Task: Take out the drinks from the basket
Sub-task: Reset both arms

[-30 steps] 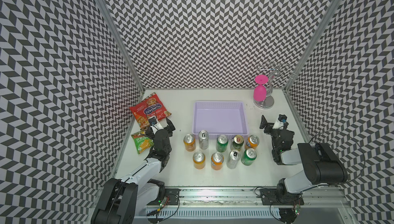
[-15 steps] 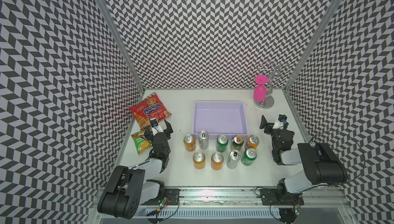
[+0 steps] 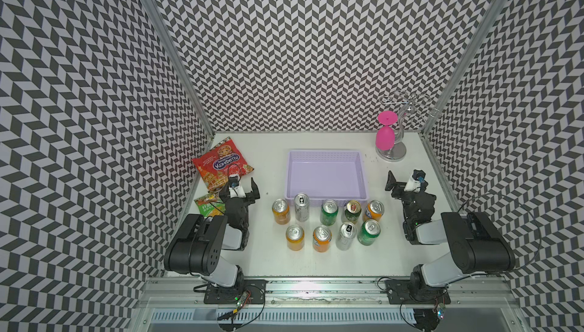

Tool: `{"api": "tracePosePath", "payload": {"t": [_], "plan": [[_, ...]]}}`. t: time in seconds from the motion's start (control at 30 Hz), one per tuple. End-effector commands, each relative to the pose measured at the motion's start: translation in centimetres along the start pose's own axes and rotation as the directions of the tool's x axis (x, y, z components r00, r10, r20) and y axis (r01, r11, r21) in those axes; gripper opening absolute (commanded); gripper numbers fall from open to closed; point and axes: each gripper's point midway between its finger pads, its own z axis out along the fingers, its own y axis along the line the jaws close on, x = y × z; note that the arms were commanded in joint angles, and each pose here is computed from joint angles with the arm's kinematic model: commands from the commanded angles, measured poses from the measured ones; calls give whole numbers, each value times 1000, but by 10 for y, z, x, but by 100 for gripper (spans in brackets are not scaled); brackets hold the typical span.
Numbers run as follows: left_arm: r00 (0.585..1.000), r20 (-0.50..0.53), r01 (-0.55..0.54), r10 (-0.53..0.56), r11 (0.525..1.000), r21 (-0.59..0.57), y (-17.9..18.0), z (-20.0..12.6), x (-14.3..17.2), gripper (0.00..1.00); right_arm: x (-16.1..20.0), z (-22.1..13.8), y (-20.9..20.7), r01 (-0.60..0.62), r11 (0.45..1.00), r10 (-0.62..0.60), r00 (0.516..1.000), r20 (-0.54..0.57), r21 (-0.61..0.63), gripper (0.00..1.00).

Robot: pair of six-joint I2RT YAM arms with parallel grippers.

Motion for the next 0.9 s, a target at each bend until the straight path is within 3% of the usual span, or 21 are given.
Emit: {"api": "tracePosePath", "payload": {"t": [0.0, 0.13, 0.87], "plan": [[999, 32, -13, 11, 997, 75, -13, 11, -14, 99, -9, -1, 2, 3, 1000, -3, 999, 45, -2, 100], [1000, 3, 8, -8, 992, 130, -13, 18, -11, 99, -9, -1, 2, 5, 1000, -5, 999, 43, -1, 100], [1000, 11, 5, -6, 992, 128, -13, 17, -13, 99, -10, -2, 2, 4, 1000, -4, 999, 47, -1, 99]]}}
